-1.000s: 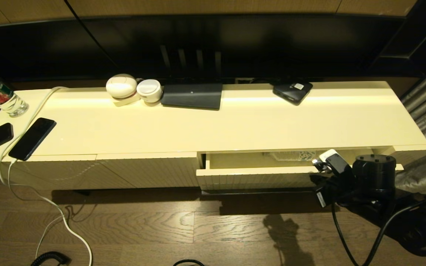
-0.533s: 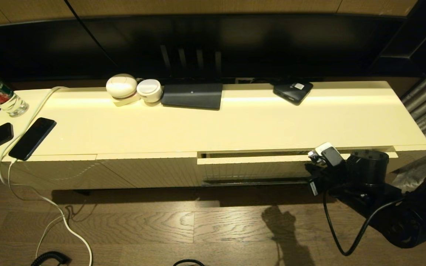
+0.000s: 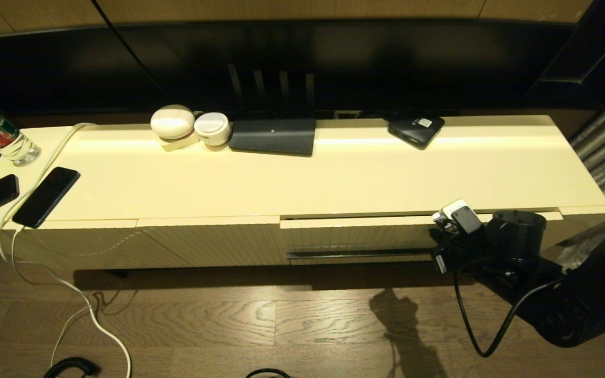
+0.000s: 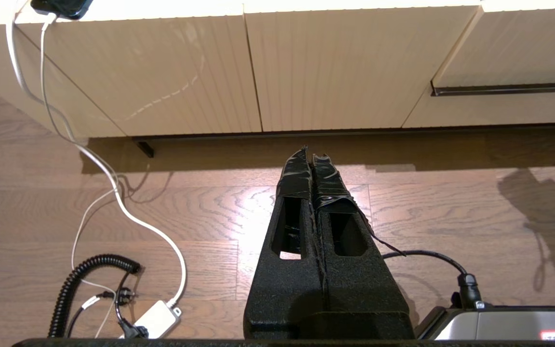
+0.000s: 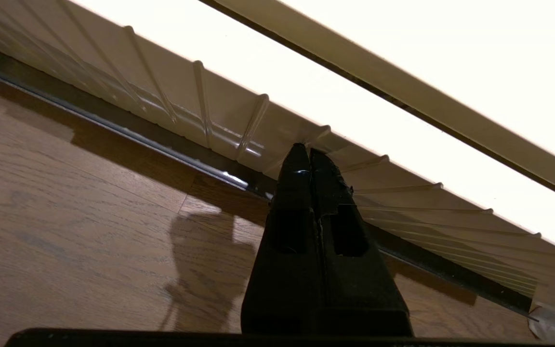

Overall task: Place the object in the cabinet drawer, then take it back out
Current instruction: Close the drawer

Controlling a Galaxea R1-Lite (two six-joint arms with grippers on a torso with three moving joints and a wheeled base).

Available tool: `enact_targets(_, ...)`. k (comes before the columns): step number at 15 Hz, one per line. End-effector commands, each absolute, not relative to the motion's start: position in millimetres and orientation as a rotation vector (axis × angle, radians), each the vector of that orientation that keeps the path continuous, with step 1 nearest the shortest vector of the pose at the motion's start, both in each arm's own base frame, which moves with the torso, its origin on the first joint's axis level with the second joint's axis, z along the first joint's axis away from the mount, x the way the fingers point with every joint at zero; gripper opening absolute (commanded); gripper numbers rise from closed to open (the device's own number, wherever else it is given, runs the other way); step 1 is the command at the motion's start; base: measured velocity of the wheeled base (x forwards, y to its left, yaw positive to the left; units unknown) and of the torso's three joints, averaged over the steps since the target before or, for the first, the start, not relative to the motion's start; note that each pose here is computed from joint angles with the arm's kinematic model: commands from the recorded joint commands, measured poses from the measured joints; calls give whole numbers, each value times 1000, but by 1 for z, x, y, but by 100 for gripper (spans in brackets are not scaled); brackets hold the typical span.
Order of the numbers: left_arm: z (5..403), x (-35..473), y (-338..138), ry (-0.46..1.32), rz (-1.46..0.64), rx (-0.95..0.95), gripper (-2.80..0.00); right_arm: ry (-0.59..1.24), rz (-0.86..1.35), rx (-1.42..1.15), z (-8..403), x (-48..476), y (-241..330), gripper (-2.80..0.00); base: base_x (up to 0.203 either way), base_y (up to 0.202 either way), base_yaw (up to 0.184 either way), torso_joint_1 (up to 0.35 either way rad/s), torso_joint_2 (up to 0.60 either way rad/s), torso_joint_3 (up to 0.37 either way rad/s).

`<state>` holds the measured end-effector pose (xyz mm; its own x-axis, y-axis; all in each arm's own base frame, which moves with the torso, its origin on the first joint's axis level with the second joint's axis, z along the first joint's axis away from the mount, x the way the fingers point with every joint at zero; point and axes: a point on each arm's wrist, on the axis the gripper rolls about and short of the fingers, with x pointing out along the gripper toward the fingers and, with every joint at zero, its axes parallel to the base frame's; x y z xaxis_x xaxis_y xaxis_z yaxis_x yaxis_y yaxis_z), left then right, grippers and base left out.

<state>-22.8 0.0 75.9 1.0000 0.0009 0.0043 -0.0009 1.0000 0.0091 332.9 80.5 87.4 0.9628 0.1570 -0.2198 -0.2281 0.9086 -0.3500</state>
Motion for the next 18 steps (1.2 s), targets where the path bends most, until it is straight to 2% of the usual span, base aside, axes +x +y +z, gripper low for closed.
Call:
enact_targets(1, 75, -23, 0, -2, 2, 9, -280, 170, 195, -382, 89, 334, 81, -280, 0, 0, 0, 0, 0, 0)
enact_targets(11, 75, -23, 0, -2, 2, 9, -280, 144, 186, -377, 94, 326, 78, -280, 0, 0, 0, 0, 0, 0)
enact_targets(18, 76, -23, 0, -3, 1, 9, -280, 96, 223, -608, 142, 241, 55, -280, 0, 0, 0, 0, 0, 0)
